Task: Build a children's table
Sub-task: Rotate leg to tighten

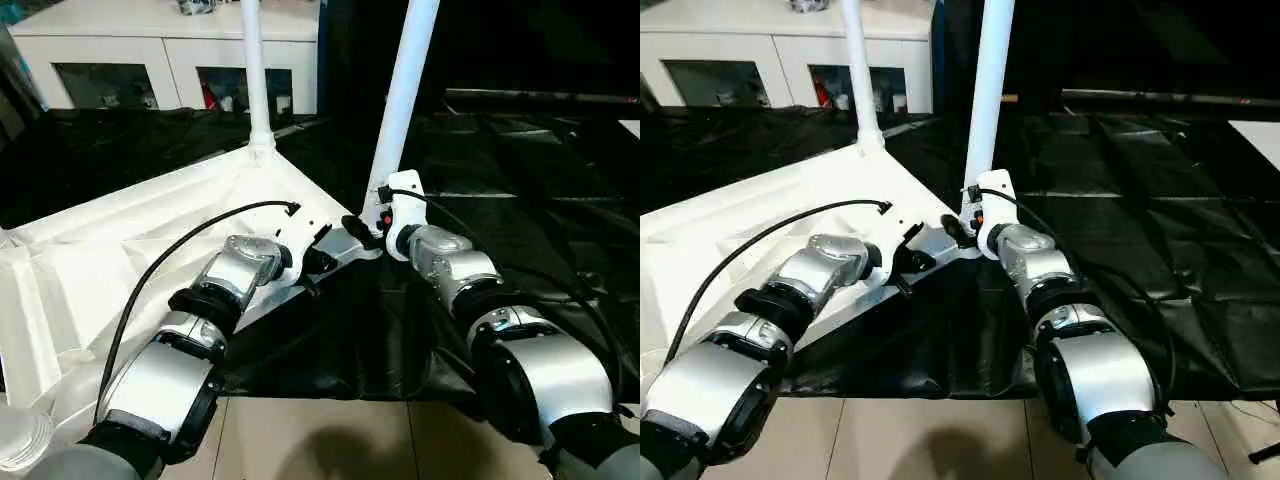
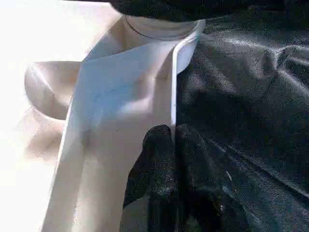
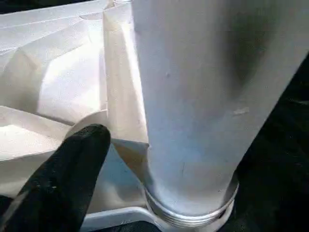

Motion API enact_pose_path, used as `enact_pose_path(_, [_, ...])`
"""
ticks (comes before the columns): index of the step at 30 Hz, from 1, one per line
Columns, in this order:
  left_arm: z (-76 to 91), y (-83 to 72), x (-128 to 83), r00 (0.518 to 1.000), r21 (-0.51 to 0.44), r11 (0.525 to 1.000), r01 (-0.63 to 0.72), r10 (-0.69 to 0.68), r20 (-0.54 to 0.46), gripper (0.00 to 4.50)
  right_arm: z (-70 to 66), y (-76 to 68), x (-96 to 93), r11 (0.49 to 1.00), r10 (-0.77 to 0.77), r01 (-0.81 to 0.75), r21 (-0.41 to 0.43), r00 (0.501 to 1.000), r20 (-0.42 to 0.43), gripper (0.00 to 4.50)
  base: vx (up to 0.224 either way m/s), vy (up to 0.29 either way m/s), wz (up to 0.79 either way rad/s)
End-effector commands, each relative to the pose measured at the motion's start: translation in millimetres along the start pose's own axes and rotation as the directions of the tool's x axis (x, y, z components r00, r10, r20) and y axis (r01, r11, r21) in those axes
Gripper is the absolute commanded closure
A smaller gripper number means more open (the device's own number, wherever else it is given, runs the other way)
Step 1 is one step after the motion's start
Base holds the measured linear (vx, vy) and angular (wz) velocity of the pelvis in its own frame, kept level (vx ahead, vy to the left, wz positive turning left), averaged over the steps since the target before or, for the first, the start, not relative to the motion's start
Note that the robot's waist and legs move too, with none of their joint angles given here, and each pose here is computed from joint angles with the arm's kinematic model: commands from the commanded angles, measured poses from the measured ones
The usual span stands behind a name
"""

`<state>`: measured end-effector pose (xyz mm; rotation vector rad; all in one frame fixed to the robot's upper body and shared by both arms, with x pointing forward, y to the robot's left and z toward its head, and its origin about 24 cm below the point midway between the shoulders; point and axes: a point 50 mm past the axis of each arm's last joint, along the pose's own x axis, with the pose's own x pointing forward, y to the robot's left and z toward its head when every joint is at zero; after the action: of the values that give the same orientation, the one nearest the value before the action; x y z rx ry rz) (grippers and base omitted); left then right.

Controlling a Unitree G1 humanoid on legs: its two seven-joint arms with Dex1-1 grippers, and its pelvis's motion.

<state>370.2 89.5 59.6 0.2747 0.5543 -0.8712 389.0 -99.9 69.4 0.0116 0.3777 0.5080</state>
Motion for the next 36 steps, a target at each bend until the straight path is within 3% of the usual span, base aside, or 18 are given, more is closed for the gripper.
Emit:
enact_pose_path(1, [0.0, 1.5, -2, 1.000, 0.035, 0.999, 0.000, 0.000, -0.007, 4.50, -21.7, 8.7, 0.7, 0.996, 0.084, -0.083, 0.016, 0.993, -0.085, 0.02, 0.000, 0.000, 0.00])
enact_pose_path(7, [-4.7, 2.4, -12, 0.995, 0.116, 0.988, 0.102, -0.103, 0.001, 4.50, -11.4, -6.8, -14.4, 0.956, 0.262, -0.266, -0.126, 0.964, -0.050, 0.02, 0.000, 0.000, 0.00])
enact_pose_path(15, [-8.2, -0.8, -24, 0.973, 0.182, 0.957, 0.225, -0.232, 0.019, 4.50, -11.7, -17.9, -28.9, 0.906, 0.379, -0.384, -0.177, 0.923, -0.065, 0.02, 0.000, 0.000, 0.00])
enact_pose_path(16, [-7.9, -5.6, -30, 0.947, 0.230, 0.925, 0.301, -0.318, 0.040, 4.50, -12.6, -21.4, -36.0, 0.873, 0.440, -0.447, -0.195, 0.894, -0.081, 0.02, 0.000, 0.000, 0.00])
enact_pose_path(20, [-8.3, -7.9, -36, 0.932, 0.246, 0.908, 0.339, -0.360, 0.045, 4.50, -15.4, -24.9, -45.5, 0.832, 0.503, -0.513, -0.209, 0.858, -0.105, 0.02, 0.000, 0.000, 0.00])
enact_pose_path(23, [-8.9, -9.1, -43, 0.918, 0.254, 0.894, 0.370, -0.394, 0.050, 4.50, -23.4, -30.8, -62.0, 0.768, 0.570, -0.596, -0.237, 0.803, -0.172, 0.02, 0.000, 0.000, 0.00])
enact_pose_path(27, [-10.9, -9.9, -49, 0.910, 0.271, 0.881, 0.387, -0.413, 0.043, 4.50, -30.1, -34.5, -72.4, 0.735, 0.598, -0.636, -0.234, 0.772, -0.216, 0.02, 0.000, 0.000, 0.00])
enact_pose_path(28, [-11.5, -10.4, -51, 0.908, 0.273, 0.878, 0.392, -0.418, 0.041, 4.50, -31.4, -35.0, -74.2, 0.730, 0.603, -0.643, -0.233, 0.766, -0.223, 0.28, 0.000, 0.000, 0.00])
enact_pose_path(36, [-14.7, -13.9, -55, 0.898, 0.279, 0.866, 0.416, -0.440, 0.028, 4.50, -26.6, -30.9, -77.4, 0.723, 0.628, -0.654, -0.222, 0.756, -0.182, 0.84, 0.000, 0.000, 0.00])
